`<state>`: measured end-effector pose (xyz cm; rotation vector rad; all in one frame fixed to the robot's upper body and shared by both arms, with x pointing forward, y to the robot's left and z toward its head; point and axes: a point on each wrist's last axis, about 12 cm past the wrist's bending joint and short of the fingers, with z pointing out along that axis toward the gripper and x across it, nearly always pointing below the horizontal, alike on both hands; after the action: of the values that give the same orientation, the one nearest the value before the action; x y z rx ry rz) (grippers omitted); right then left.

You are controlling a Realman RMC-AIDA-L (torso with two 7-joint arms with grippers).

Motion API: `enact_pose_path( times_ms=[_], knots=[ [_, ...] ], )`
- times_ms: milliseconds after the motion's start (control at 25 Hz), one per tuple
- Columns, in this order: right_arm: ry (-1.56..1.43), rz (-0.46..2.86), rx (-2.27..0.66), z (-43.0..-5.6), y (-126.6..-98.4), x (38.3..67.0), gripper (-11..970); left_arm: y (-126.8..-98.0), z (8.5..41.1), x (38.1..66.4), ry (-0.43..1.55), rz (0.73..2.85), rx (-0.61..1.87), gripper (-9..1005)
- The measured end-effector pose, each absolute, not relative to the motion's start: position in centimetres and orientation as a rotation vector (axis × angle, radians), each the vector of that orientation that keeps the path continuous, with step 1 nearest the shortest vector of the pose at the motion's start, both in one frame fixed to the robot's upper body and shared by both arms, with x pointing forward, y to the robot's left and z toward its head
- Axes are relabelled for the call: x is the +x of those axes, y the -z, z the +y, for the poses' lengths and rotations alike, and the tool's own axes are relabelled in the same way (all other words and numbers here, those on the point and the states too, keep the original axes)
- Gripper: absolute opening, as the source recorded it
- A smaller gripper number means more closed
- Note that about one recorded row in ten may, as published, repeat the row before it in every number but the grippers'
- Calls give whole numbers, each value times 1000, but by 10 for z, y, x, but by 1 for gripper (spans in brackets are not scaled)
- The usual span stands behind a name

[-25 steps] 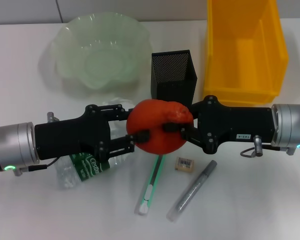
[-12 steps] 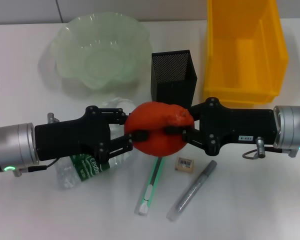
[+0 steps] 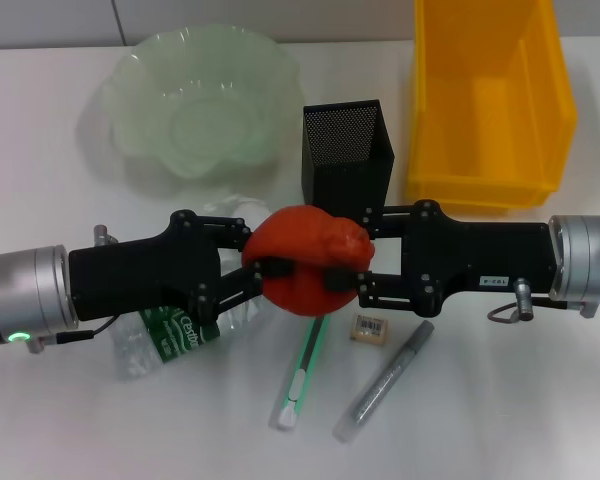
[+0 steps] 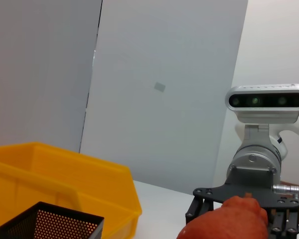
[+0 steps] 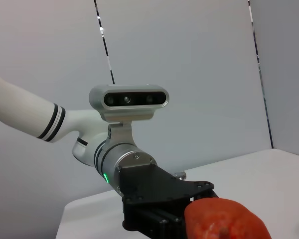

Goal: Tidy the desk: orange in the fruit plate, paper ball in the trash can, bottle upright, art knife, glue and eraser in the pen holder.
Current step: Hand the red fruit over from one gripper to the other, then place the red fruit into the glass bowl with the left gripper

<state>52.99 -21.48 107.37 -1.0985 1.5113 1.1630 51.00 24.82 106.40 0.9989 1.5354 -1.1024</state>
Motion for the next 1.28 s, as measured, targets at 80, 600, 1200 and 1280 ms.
enact_pose_path(
  times_ms=[80, 600, 1200, 1280],
  knots=[
    [-1164, 1511, -1097, -215, -1074, 530, 550, -1064, 248, 511, 1103, 1534, 999, 253],
    [-1144, 1537, -1055, -227, -1069, 523, 711, -1071, 251, 515, 1086, 1491, 921, 165],
    [-1119, 1611, -986, -238, -1053, 510, 712, -1056, 258, 565, 725, 1584, 357, 62],
    [-1118, 1614, -985, -238, -1052, 509, 712, -1054, 257, 573, 676, 1611, 318, 68]
  ],
)
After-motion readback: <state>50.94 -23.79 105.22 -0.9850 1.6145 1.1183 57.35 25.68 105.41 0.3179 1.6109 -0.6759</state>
